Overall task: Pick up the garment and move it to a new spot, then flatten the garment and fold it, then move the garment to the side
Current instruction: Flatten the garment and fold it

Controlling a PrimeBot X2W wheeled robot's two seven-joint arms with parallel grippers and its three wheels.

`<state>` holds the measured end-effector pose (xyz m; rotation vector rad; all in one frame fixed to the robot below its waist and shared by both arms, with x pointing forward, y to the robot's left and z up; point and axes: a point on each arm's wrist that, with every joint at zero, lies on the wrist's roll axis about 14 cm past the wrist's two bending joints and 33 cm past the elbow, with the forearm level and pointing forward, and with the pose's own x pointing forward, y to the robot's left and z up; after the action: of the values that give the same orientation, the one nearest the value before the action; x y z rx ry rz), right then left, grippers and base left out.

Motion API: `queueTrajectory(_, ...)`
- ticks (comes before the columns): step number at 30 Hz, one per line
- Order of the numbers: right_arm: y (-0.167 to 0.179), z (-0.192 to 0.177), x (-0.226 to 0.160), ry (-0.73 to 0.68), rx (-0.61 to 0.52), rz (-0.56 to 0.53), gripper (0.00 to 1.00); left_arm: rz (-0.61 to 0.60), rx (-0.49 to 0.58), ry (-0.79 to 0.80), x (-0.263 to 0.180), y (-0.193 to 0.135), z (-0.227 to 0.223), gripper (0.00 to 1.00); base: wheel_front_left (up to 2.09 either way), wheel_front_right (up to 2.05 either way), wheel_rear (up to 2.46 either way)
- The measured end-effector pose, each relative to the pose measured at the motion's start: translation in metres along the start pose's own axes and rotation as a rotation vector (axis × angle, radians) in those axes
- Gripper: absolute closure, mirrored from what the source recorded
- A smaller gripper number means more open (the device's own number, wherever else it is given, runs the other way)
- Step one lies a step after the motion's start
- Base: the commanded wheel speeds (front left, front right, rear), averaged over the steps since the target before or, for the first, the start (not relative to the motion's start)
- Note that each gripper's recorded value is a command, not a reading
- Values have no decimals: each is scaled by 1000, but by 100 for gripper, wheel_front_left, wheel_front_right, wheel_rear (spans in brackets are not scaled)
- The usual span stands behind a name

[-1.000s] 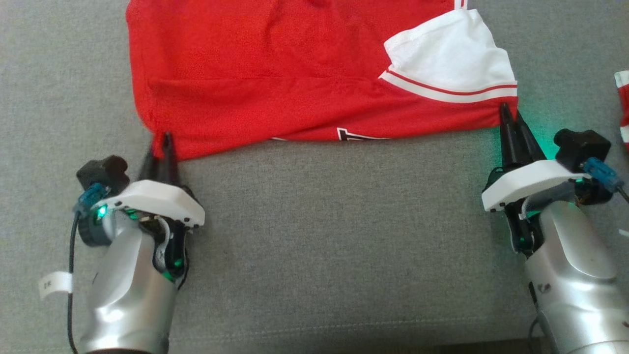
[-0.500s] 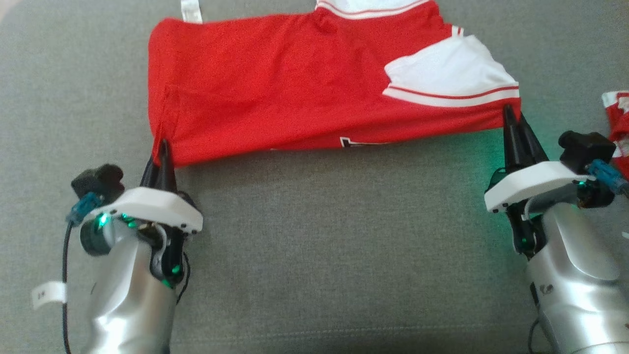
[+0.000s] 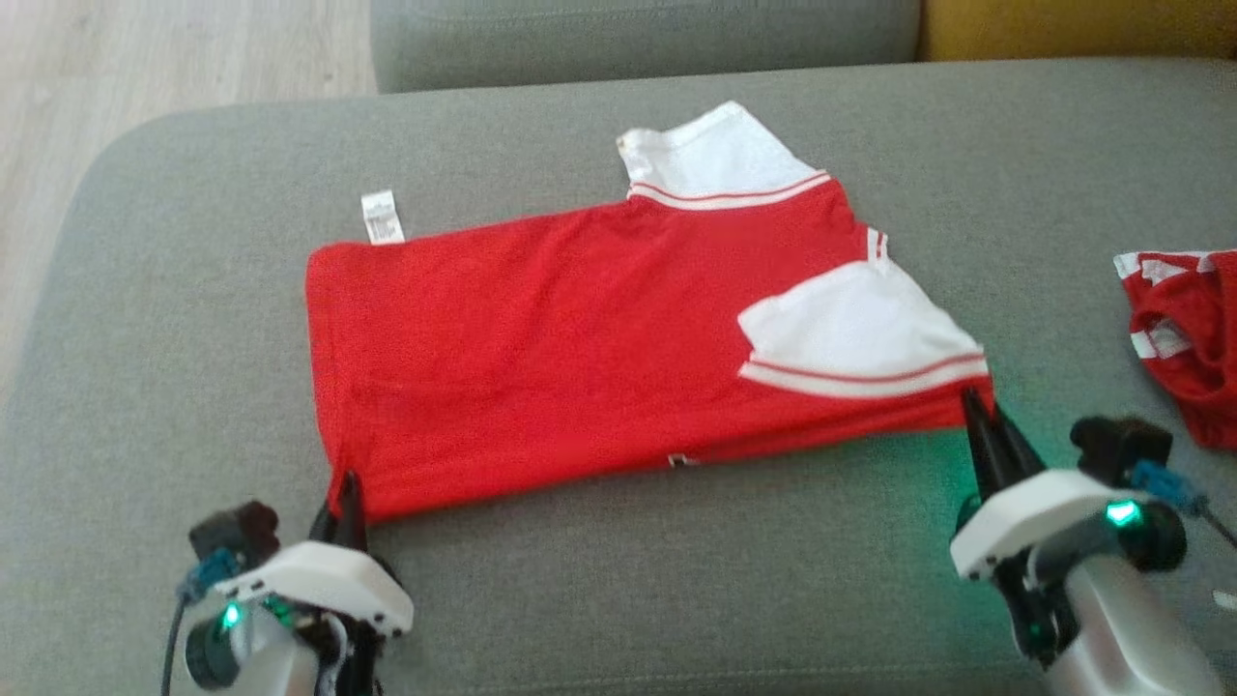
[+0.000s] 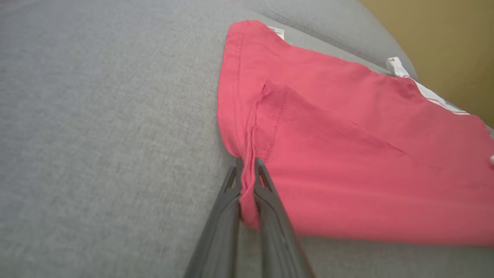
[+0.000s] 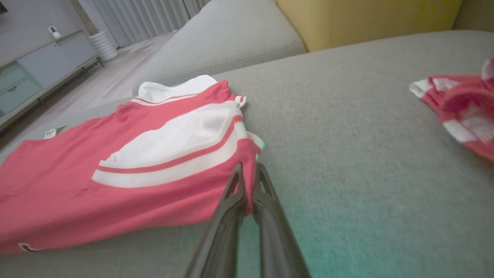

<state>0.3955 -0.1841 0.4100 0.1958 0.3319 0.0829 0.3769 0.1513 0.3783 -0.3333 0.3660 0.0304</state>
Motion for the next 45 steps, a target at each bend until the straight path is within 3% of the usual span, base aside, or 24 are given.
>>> queueTrajectory(1, 0, -5, -4, 16, 10, -1, 100, -2, 2, 8, -3, 0, -4, 100, 0, 0, 0)
queueTrajectory(2, 0, -10, -6, 29, 17, -1, 87, 0, 2, 15, -4, 0, -6, 73, 0, 0, 0)
queueTrajectory(3, 0, -15, -8, 46, 19, -1, 0, -1, 9, 20, -4, -1, -8, 15, 0, 0, 0)
queueTrajectory(4, 0, -18, -8, 57, 20, 0, 0, -8, 15, 21, -4, -2, -8, 0, 0, 0, 0)
queueTrajectory(10, 9, 6, 6, -9, 5, 31, 0, -54, 67, 1, 8, -18, 1, 0, 0, 0, 0)
queueTrajectory(15, 21, 45, 31, -83, -50, 74, 0, -116, 162, -69, 43, -37, 43, 0, 0, 0, 0)
queueTrajectory(23, 38, 89, 71, -147, -117, 129, 0, -107, 302, -58, 104, -31, 96, 0, 0, 0, 0)
queueTrajectory(31, 38, 80, 98, -112, -150, 146, 0, -58, 380, 100, 145, 4, 80, 0, 0, 0, 0)
queueTrajectory(45, 40, 82, 123, -113, -180, 173, 0, -63, 464, 271, 164, 18, 51, 0, 0, 0, 0)
